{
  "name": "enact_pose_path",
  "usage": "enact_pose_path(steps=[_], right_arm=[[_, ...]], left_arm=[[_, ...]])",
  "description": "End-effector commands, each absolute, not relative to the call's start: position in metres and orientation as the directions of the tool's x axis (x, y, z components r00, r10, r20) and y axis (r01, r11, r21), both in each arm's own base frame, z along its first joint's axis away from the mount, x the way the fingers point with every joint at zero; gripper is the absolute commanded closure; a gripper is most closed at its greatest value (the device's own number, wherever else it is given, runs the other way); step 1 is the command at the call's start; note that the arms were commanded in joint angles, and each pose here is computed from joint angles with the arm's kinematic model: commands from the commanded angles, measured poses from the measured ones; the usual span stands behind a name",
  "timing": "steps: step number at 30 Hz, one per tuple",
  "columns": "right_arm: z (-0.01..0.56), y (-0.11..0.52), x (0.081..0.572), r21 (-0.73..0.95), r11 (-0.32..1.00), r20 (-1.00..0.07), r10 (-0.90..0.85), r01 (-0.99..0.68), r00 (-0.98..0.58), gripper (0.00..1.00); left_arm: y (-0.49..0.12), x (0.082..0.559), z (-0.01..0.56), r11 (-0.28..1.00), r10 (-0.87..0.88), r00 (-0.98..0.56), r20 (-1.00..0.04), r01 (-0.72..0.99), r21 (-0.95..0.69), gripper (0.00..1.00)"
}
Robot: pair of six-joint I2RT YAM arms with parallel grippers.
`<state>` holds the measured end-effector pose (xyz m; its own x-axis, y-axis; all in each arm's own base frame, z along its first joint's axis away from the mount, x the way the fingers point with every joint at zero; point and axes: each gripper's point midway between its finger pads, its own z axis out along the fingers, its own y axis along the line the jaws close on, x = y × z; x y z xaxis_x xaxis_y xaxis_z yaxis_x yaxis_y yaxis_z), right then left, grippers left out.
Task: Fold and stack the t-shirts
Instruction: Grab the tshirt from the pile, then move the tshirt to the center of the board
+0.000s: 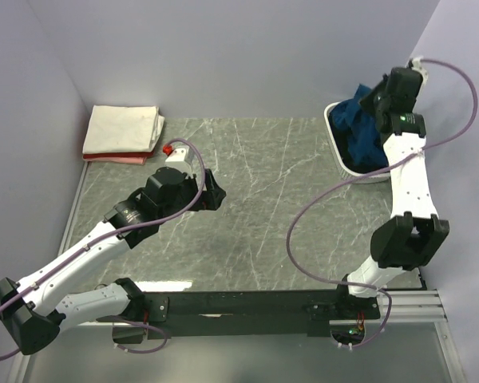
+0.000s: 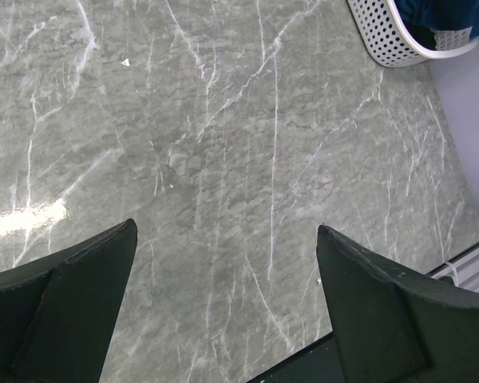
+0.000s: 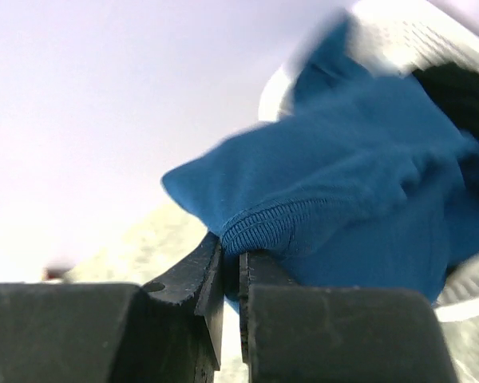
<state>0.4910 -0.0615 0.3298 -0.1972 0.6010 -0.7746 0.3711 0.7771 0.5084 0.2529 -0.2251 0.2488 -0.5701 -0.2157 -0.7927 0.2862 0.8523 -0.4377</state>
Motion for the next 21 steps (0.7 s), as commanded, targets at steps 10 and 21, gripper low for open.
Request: enact_pose_path(steps=[10,21], right_arm=[[0.629,0.095,0.340,0.448,0.838,-0.832,0.518,-0.312,0.199,1.00],[0.590,0.161,0.360,0.496,0.766,-0.825,0.563,-0.409,0.053,1.00]], left_arm=[[-0.227,0.256,0.255,0.818,-0.278,-0.552,-0.786,0.293,-0.495,0.01],[-0.217,0.255,0.240,0.832,-0.302,-0.566,-0.767,0.237,-0.502,0.01]])
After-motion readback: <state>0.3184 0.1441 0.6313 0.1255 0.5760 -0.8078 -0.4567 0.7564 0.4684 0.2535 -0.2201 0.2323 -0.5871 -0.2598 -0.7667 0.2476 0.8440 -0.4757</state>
